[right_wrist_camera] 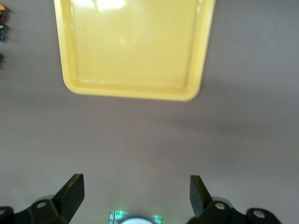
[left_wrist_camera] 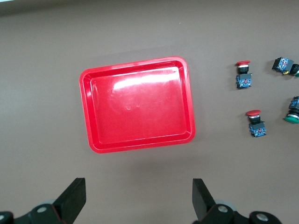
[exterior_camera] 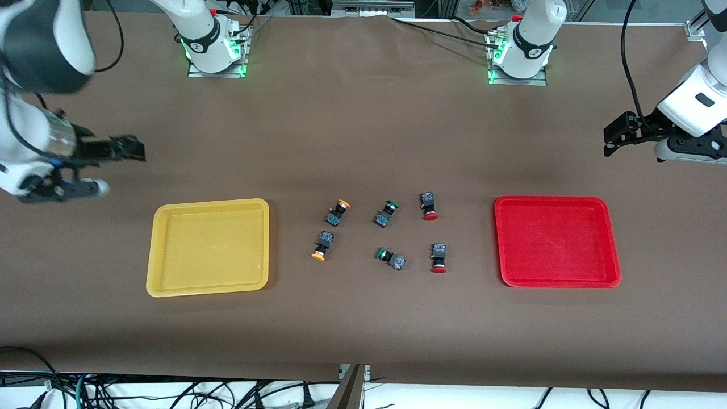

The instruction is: Place red and yellow buttons in trays

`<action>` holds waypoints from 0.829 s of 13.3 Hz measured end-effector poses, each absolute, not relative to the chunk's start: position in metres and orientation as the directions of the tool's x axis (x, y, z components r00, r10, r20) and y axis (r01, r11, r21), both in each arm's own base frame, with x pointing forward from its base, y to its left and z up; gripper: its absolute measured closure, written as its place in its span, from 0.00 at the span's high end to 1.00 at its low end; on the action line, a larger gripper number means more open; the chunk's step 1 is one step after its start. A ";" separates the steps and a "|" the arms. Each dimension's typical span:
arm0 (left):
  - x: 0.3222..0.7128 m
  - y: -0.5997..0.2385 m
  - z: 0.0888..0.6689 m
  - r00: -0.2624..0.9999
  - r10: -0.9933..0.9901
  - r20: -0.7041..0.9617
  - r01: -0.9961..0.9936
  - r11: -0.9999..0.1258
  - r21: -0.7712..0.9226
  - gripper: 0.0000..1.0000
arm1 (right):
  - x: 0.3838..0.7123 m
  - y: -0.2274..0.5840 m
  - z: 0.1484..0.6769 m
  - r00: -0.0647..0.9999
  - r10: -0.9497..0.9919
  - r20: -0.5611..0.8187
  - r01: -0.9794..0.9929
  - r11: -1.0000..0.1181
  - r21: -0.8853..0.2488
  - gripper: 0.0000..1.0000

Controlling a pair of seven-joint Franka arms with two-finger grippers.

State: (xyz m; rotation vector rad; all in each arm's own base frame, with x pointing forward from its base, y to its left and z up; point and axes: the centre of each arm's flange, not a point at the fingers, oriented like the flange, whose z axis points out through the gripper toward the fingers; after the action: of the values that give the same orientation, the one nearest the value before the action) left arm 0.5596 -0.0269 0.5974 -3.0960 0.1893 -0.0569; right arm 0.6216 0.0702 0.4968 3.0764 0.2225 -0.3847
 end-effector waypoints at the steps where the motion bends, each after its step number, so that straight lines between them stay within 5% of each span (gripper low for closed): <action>1: 0.560 -0.027 0.596 0.992 -0.123 0.032 -0.122 -0.992 -0.041 1.00 | 0.630 0.094 0.475 0.966 0.106 -0.237 0.116 -0.993 0.031 1.00; 6: 0.578 -0.038 0.570 0.991 -0.130 -0.004 -0.130 -0.991 -0.004 1.00 | 0.647 0.219 0.365 0.974 -0.137 -0.178 -0.128 -0.990 0.060 1.00; 11: 0.616 -0.097 0.500 0.972 -0.217 -0.095 -0.216 -0.976 0.011 1.00 | 0.628 0.341 0.299 0.927 -0.369 -0.068 -0.370 -0.929 0.000 1.00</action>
State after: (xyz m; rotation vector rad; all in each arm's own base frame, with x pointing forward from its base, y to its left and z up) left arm 0.6156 -0.0965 0.4997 -3.1202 0.3426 0.1498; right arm 0.6277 0.3412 0.2994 3.0965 -0.5937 -0.1051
